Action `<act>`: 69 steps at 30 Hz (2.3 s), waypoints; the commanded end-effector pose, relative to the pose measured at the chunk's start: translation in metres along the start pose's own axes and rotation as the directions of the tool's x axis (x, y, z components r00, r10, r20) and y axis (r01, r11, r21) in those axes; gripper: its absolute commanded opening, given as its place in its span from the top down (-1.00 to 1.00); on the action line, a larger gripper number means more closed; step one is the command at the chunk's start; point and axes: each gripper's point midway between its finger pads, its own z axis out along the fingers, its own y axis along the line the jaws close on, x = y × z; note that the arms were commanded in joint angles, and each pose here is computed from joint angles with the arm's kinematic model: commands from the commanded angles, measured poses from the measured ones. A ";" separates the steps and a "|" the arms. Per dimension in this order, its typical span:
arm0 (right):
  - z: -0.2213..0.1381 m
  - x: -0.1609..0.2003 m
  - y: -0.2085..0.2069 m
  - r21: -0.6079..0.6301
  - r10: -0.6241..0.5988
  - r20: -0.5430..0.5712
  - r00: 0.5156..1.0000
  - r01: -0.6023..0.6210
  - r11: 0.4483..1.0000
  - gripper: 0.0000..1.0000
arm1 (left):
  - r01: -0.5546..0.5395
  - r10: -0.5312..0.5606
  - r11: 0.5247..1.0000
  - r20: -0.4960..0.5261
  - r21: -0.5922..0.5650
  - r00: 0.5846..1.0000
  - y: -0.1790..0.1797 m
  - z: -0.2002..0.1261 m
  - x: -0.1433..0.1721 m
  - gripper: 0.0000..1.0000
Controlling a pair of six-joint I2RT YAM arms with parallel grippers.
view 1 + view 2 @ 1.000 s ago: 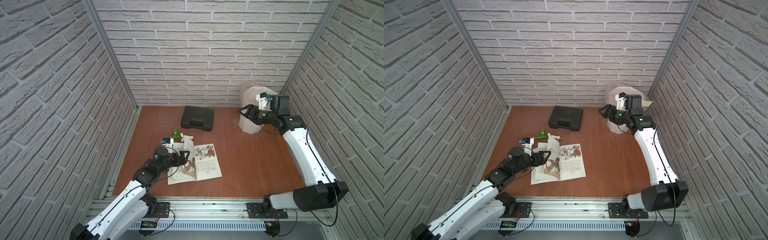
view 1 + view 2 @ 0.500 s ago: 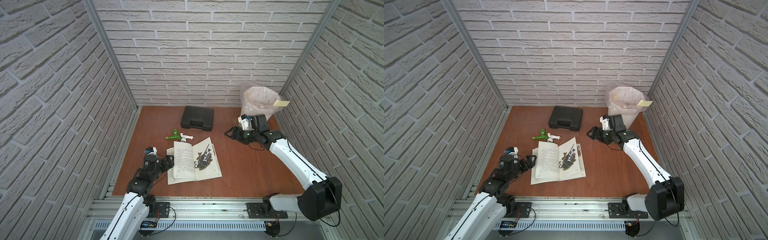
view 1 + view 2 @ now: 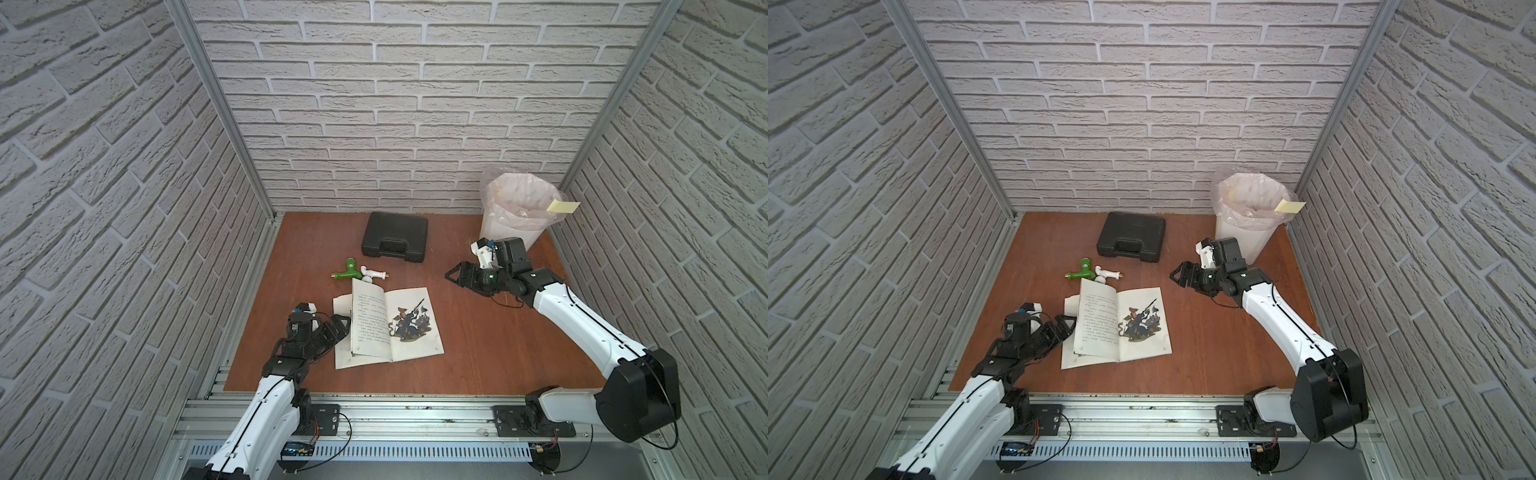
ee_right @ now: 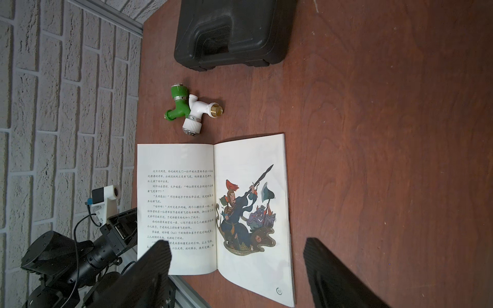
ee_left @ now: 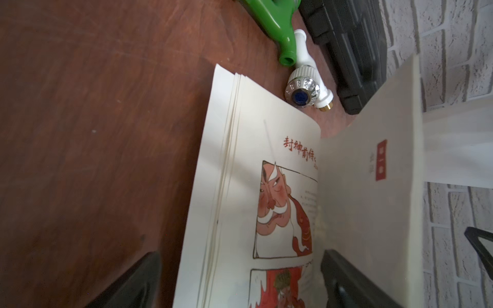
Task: Peel off the used sticky note
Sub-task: Close the book at the center of the board.
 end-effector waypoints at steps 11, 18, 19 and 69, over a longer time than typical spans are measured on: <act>0.000 -0.004 0.011 -0.035 -0.018 0.015 1.000 0.019 0.999 -0.67 | 0.042 -0.042 0.999 0.004 0.018 0.999 0.001 0.006 -0.003 -0.96; 0.000 -0.005 0.011 -0.037 -0.018 0.018 1.000 0.019 0.999 -0.67 | 0.055 -0.054 0.996 -0.011 0.076 0.998 -0.007 0.009 -0.002 -0.96; 0.000 -0.005 0.011 -0.037 -0.016 0.017 1.000 0.017 0.999 -0.67 | 0.055 -0.054 0.994 -0.014 0.097 0.998 -0.011 0.009 -0.002 -0.97; -0.051 0.014 -0.032 0.003 0.037 0.118 0.992 -0.038 0.999 -0.69 | -0.182 0.320 0.879 -0.262 0.442 0.910 -0.198 0.107 0.078 -0.96</act>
